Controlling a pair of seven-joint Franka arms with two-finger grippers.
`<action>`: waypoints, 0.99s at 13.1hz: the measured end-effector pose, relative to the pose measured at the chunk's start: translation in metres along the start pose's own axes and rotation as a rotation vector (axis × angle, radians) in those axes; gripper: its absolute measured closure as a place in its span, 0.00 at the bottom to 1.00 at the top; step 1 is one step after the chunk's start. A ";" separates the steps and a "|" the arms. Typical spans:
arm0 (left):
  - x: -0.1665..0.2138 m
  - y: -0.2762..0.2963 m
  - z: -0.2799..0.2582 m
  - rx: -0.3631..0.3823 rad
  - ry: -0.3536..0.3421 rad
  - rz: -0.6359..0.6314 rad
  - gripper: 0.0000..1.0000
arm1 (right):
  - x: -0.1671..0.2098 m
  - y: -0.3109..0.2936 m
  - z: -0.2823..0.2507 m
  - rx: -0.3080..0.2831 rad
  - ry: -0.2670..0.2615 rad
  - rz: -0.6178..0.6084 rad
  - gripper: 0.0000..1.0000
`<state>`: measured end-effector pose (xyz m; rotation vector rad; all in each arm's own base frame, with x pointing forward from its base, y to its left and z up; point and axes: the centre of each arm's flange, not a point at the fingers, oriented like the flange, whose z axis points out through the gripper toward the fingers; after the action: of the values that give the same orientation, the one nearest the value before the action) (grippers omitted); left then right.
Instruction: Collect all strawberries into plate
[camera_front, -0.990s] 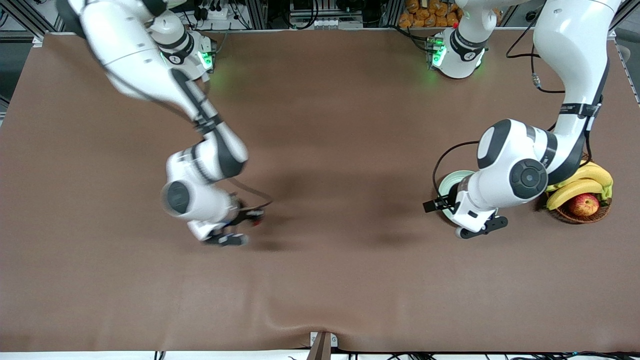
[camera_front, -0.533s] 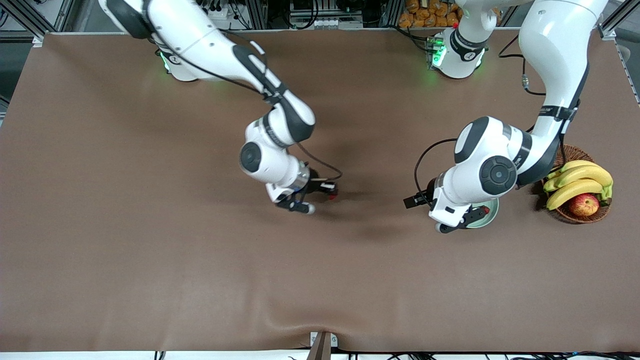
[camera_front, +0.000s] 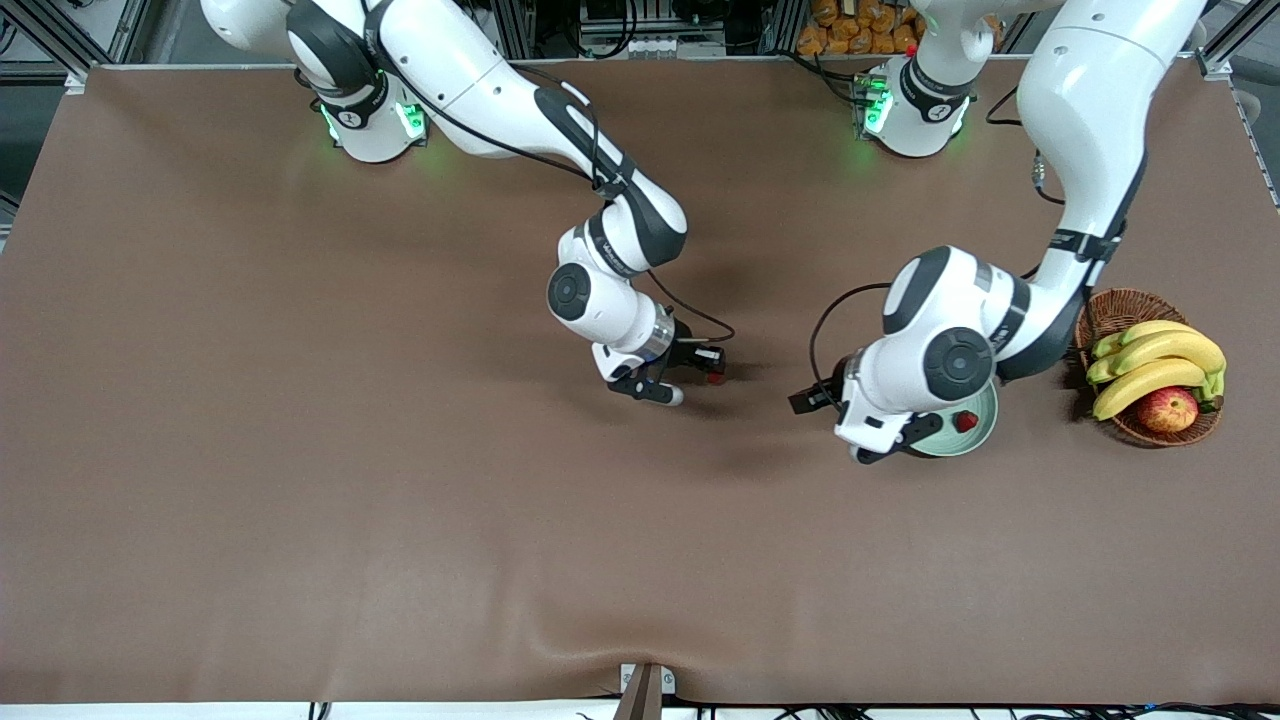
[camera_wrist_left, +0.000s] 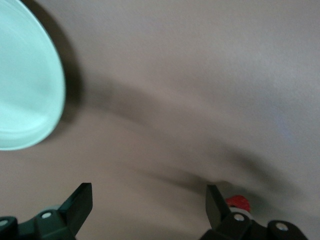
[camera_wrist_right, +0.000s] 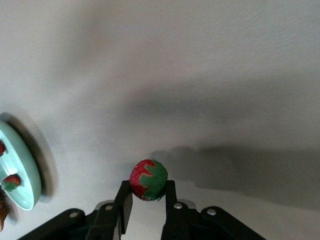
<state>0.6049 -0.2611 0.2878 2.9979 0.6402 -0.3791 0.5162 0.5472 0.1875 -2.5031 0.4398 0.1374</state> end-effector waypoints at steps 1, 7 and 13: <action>-0.006 0.007 0.004 -0.001 0.000 -0.009 0.00 | -0.001 -0.003 0.001 0.005 0.000 -0.003 0.69; -0.015 0.020 0.014 -0.007 0.001 -0.019 0.00 | 0.039 0.003 -0.026 0.011 0.021 0.041 0.36; -0.037 0.058 0.041 -0.082 0.030 -0.069 0.00 | 0.141 0.046 -0.152 -0.034 -0.085 0.160 0.04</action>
<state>0.5870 -0.3327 0.2575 2.9148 0.7447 -0.3046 0.6335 0.3851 0.2603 -2.4823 0.6071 0.3156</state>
